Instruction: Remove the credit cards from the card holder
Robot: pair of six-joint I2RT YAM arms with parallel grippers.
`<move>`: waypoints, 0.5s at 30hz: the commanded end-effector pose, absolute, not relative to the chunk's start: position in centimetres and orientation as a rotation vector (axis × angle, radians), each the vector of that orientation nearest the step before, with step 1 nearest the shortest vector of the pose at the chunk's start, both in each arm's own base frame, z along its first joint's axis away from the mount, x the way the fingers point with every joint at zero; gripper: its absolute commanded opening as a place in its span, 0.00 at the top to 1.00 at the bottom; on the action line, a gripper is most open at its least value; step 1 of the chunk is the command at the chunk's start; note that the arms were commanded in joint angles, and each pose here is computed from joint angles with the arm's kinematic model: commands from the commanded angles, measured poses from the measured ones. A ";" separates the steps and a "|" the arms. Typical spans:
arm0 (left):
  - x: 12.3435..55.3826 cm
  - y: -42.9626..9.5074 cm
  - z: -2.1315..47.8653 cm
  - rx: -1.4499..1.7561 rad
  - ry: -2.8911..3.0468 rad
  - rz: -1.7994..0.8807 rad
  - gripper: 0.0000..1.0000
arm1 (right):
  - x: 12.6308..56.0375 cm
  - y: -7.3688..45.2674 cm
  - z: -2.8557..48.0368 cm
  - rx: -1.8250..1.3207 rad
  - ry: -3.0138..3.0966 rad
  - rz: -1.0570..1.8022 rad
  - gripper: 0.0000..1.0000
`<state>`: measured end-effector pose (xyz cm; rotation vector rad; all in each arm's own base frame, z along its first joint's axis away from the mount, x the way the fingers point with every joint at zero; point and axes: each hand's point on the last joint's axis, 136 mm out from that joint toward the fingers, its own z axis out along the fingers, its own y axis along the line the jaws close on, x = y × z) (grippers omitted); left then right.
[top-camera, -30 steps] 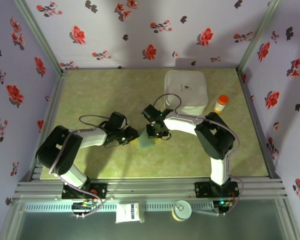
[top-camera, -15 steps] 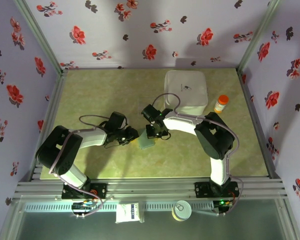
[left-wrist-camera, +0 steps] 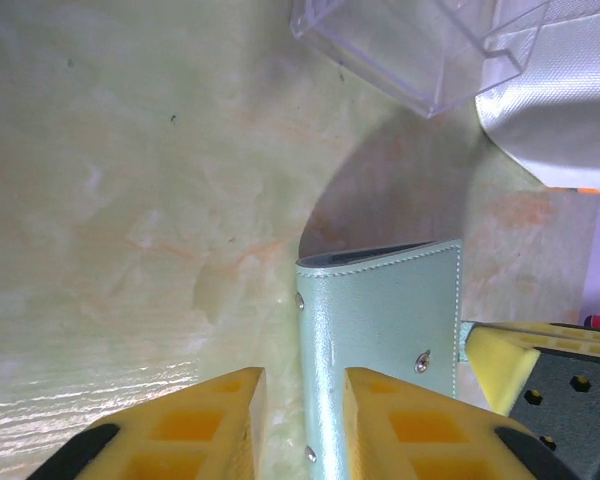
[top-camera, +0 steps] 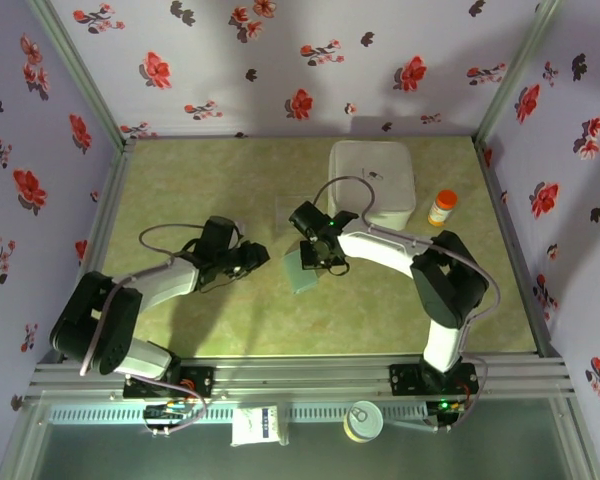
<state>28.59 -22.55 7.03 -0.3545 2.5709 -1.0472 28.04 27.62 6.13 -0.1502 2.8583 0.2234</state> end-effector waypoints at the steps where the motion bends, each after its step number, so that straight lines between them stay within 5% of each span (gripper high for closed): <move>1: 28.4 -21.6 7.1 -0.317 2.566 -0.989 0.71 | 28.3 26.3 8.1 -0.037 2.816 0.203 0.99; 15: 27.5 -21.4 7.4 -0.162 2.668 -0.913 0.47 | 27.6 29.3 10.8 0.028 2.773 0.331 1.00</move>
